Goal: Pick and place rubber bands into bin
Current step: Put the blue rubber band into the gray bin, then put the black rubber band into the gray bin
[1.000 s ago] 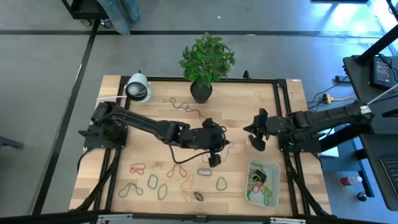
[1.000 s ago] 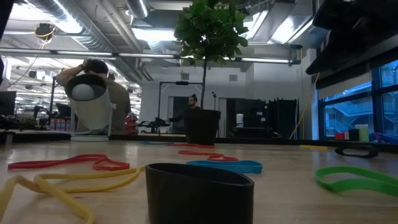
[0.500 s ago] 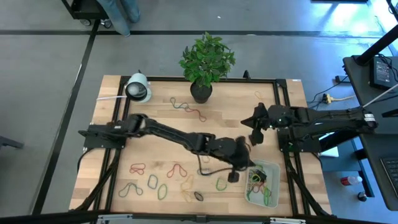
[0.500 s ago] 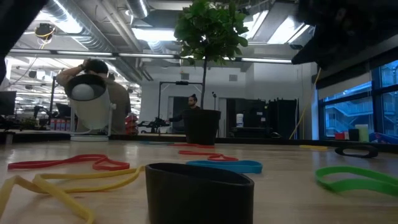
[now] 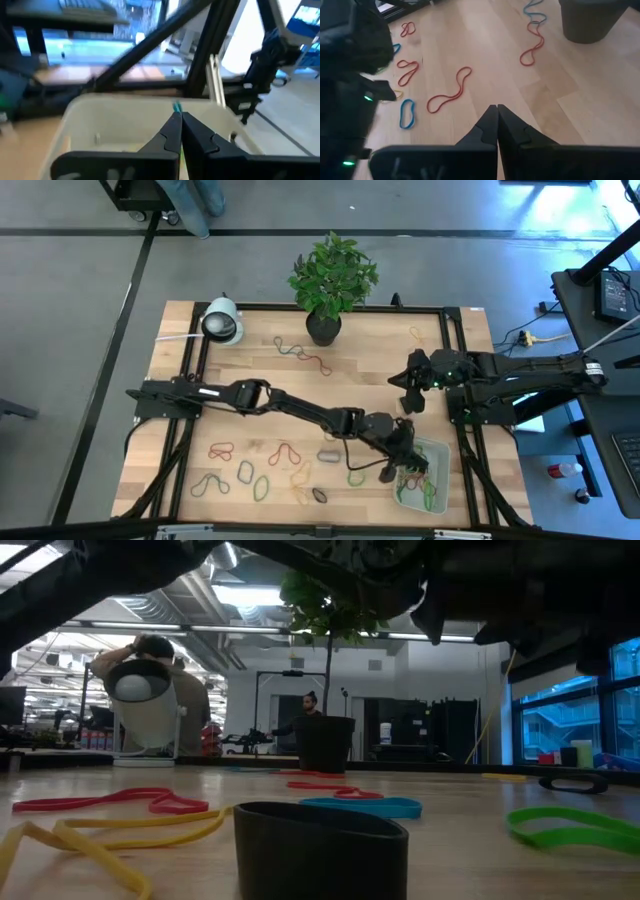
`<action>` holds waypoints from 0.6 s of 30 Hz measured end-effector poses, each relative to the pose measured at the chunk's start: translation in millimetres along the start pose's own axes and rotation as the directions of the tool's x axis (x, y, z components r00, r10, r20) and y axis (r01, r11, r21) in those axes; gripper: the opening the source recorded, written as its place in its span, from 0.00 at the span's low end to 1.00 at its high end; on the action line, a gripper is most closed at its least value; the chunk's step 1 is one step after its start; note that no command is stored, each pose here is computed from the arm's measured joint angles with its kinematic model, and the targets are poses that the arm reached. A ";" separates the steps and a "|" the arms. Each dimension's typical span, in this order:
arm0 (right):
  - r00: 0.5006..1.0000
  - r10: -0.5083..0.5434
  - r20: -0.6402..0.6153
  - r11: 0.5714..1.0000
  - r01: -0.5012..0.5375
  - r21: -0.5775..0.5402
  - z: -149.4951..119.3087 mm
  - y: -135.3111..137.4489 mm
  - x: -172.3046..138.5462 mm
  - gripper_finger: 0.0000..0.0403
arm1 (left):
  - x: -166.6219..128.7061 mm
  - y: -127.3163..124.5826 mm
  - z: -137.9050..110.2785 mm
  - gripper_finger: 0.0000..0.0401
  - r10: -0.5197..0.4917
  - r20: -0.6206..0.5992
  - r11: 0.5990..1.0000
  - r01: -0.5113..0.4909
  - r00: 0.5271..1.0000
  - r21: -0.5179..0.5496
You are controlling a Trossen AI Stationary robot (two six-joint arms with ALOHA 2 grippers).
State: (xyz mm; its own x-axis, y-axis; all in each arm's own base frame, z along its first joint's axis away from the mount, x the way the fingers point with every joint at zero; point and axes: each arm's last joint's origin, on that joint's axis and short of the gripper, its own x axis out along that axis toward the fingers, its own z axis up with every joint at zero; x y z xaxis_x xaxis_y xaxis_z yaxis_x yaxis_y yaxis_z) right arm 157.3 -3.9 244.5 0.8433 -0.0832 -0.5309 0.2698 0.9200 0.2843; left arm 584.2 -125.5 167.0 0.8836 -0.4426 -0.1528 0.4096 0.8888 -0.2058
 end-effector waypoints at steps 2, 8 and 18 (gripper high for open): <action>1.000 0.000 0.000 1.000 0.000 0.000 0.0 0.0 -0.1 0.00 | 0.5 0.3 -4.3 0.01 0.004 -0.031 1.000 -0.005 1.000 -0.008; 1.000 -0.001 -0.003 1.000 0.001 -0.002 -0.3 -0.1 -0.1 0.01 | -0.6 2.0 -14.6 0.15 0.019 -0.144 1.000 -0.023 0.989 -0.021; 1.000 -0.008 -0.012 1.000 0.008 -0.006 -1.2 -0.6 0.0 0.02 | -30.8 4.7 22.3 0.38 0.066 -0.329 0.997 -0.076 0.942 -0.015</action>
State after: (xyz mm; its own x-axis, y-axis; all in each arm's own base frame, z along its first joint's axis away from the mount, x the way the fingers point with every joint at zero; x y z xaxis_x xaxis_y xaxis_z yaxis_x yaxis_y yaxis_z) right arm 156.5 -4.0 243.4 0.8357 -0.0860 -0.5425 0.2737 0.9215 0.2755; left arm 563.9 -105.1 192.3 0.7851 -0.3971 -0.4754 0.3379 0.9178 -0.2086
